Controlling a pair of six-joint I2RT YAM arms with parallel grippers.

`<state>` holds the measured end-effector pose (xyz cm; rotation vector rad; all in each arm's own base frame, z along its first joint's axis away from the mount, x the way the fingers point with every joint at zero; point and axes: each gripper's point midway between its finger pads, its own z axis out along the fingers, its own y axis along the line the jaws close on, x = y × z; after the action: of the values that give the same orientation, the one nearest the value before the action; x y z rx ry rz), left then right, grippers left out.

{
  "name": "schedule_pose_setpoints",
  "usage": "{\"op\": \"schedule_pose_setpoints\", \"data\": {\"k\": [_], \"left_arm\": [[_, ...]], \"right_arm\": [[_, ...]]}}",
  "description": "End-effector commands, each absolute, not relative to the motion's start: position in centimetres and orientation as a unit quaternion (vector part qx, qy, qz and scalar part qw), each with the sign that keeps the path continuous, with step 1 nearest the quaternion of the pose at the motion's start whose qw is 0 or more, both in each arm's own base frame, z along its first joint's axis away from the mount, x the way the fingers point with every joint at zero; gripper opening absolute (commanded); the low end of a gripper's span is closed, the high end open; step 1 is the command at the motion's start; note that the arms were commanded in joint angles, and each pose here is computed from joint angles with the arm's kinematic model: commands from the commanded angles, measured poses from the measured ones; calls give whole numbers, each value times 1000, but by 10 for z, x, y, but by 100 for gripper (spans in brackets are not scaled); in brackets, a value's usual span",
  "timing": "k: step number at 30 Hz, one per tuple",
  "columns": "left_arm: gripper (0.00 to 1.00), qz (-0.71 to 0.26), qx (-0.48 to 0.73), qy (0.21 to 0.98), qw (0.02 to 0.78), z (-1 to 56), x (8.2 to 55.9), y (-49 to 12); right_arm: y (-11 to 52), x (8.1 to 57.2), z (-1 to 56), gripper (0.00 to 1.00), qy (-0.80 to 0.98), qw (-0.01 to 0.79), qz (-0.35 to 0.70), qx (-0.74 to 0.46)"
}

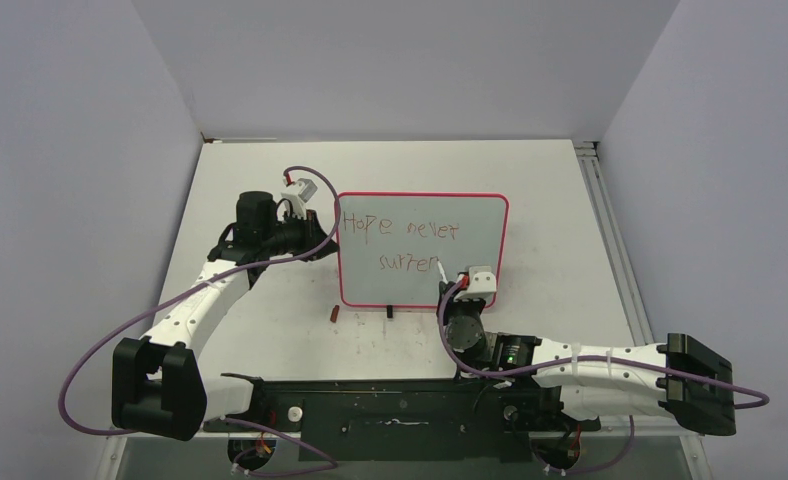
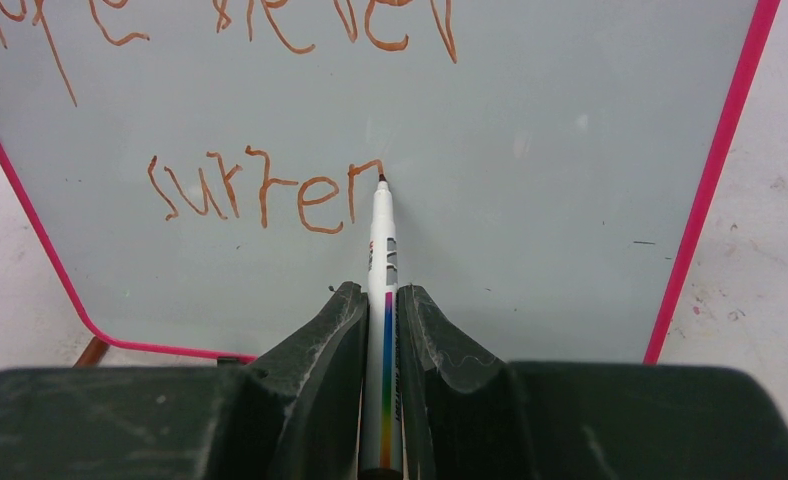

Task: Write a sentence on the whiteboard

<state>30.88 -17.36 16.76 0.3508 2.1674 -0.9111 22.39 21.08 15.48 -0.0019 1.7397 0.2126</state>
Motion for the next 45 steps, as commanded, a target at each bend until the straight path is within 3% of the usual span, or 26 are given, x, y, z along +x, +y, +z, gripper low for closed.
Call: {"op": "schedule_pose_setpoints", "data": {"k": [1, 27, 45], "left_arm": [[5, -372, 151, 827, 393, 188, 308, -180], [5, -371, 146, 829, 391, 186, 309, -180], [5, -372, 147, 827, 394, 189, 309, -180]], "right_arm": [[199, 223, 145, 5, 769, 634, 75, 6], [200, 211, 134, 5, 778, 624, 77, 2], [200, 211, 181, 5, 755, 643, 124, -19]]}}
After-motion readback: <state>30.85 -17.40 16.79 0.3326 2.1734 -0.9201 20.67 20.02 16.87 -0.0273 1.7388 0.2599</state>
